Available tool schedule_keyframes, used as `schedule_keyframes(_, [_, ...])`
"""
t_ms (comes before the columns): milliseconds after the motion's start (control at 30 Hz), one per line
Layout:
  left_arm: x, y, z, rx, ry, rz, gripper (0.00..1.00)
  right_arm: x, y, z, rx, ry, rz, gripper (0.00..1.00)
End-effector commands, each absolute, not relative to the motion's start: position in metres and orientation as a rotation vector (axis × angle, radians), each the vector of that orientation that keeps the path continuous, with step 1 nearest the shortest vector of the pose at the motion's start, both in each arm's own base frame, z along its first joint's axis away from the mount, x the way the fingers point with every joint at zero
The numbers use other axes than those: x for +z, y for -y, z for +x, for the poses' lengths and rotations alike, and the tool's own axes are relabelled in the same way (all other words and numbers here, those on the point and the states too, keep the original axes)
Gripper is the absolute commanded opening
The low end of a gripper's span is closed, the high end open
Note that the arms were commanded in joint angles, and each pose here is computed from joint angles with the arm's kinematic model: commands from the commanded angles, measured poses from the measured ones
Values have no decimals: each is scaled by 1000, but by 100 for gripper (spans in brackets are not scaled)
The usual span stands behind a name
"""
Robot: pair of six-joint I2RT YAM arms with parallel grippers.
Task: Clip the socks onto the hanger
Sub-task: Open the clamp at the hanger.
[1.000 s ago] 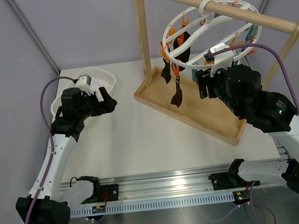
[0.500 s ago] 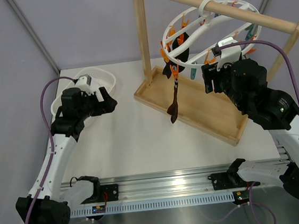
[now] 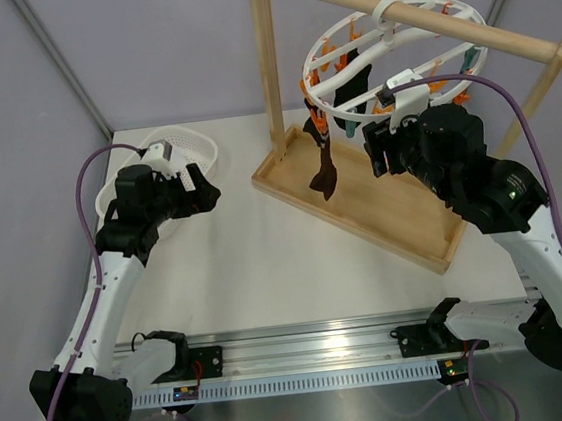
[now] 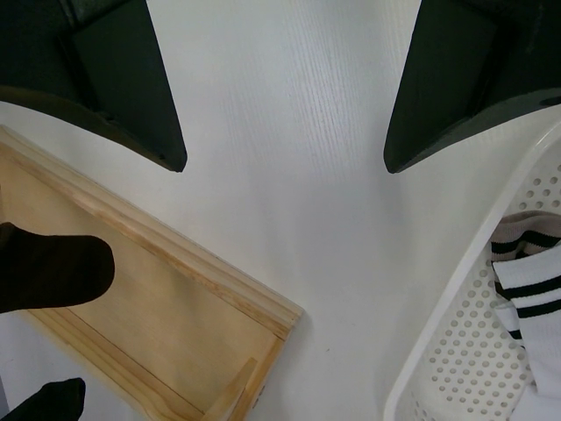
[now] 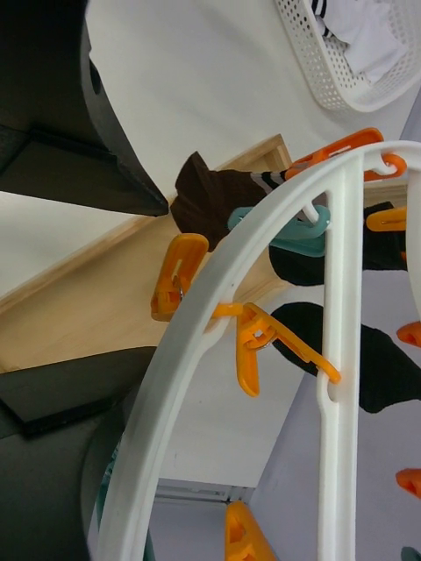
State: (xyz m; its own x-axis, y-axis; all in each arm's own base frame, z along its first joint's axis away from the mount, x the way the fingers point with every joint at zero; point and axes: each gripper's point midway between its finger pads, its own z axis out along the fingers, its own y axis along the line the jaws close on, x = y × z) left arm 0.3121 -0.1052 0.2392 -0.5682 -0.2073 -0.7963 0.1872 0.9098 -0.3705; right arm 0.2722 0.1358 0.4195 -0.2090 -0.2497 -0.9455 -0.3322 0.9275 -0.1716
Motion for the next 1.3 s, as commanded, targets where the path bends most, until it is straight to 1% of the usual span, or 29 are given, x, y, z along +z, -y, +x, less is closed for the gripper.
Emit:
schedule_keyframes(0, [246, 107, 317, -543, -2075, -4, 99, 454, -151, 278, 163, -1692, -438, 68])
schedule_keyframes(367, [246, 112, 317, -571, -2077, 10, 99, 464, -158, 284, 277, -1660, -277, 65])
schedule_keyframes(467, [252, 117, 315, -605, -2046, 31, 99, 471, -165, 283, 350, -1643, -225, 61])
schedule_keyframes(567, [265, 131, 309, -696, -1984, 75, 99, 476, -169, 282, 401, -1622, -200, 56])
schedule_keyframes(700, [298, 150, 294, -760, -1860, 148, 99, 478, -172, 283, 422, -1613, -191, 52])
schedule_keyframes(867, [359, 175, 267, -799, -1671, 242, 99, 469, -177, 286, 436, -1617, -188, 47])
schedule_keyframes(1000, [391, 204, 250, -871, -1560, 308, 99, 471, -181, 286, 481, -1597, -159, 43])
schedule_keyframes(1100, [406, 229, 238, -950, -1488, 358, 99, 472, -182, 286, 510, -1593, -131, 40])
schedule_keyframes(1267, [420, 273, 226, -967, -1397, 462, 99, 474, -181, 283, 546, -1580, -86, 40])
